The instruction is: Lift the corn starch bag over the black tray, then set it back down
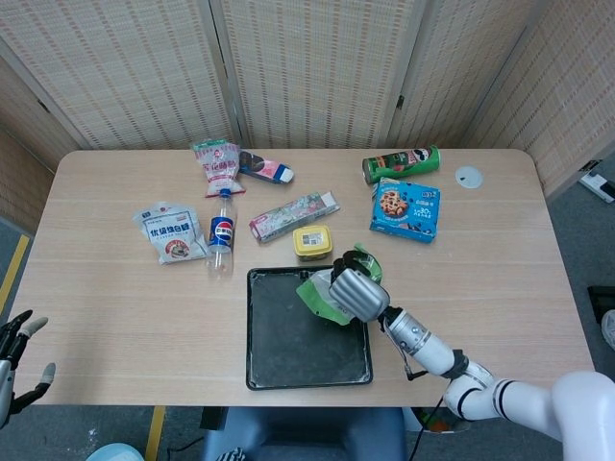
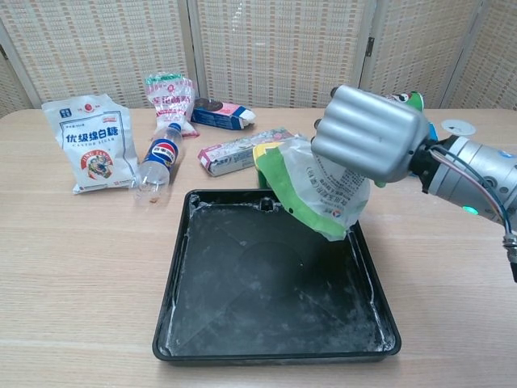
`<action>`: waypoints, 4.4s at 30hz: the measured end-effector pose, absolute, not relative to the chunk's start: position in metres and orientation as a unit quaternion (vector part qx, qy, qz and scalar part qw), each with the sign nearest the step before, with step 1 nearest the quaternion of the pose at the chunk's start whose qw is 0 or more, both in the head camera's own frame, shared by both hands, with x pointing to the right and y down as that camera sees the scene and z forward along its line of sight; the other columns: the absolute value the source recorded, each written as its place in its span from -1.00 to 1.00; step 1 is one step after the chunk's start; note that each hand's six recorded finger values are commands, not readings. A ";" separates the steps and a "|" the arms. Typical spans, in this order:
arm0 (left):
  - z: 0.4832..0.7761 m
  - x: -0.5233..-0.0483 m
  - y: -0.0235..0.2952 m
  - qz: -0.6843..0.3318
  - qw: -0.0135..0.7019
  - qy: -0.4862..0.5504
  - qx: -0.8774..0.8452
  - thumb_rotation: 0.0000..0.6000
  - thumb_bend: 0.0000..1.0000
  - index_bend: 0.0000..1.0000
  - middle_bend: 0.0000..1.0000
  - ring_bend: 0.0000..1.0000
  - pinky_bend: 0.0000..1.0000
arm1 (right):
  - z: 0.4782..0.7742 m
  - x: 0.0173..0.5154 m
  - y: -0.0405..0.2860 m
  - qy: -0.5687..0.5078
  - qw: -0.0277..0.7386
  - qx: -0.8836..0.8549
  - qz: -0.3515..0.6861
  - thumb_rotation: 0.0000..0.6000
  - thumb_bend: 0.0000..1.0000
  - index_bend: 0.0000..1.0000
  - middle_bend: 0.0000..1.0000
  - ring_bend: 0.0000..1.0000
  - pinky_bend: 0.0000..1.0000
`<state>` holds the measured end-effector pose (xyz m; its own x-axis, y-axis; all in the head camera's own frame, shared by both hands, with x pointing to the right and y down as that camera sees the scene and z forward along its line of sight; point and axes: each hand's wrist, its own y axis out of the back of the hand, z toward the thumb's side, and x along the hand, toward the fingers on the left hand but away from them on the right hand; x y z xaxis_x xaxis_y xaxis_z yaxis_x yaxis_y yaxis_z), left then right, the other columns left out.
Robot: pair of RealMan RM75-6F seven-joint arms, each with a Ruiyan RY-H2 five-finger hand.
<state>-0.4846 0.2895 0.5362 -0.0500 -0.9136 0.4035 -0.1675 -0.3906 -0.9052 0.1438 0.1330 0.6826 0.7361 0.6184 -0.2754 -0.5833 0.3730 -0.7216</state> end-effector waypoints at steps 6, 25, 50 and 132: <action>0.536 -0.486 0.290 -0.573 0.326 0.446 -0.605 1.00 -0.12 -0.59 -0.74 -0.71 -0.96 | 0.683 0.144 0.132 -0.051 0.809 -0.451 0.374 1.00 0.03 0.42 0.33 0.70 0.28; 0.538 -0.484 0.288 -0.575 0.325 0.442 -0.607 1.00 -0.12 -0.59 -0.74 -0.71 -0.96 | 0.690 0.151 0.130 -0.110 0.779 -0.482 0.386 1.00 0.04 0.69 0.64 0.96 0.58; 0.540 -0.484 0.287 -0.575 0.325 0.440 -0.607 1.00 -0.12 -0.59 -0.74 -0.71 -0.96 | 0.701 0.155 0.125 -0.137 0.725 -0.516 0.435 1.00 0.04 0.70 0.66 0.99 0.62; 0.542 -0.483 0.287 -0.578 0.324 0.437 -0.608 1.00 -0.12 -0.58 -0.74 -0.69 -0.96 | 0.701 0.155 0.125 -0.168 0.740 -0.524 0.388 1.00 0.04 -0.13 0.02 0.16 0.09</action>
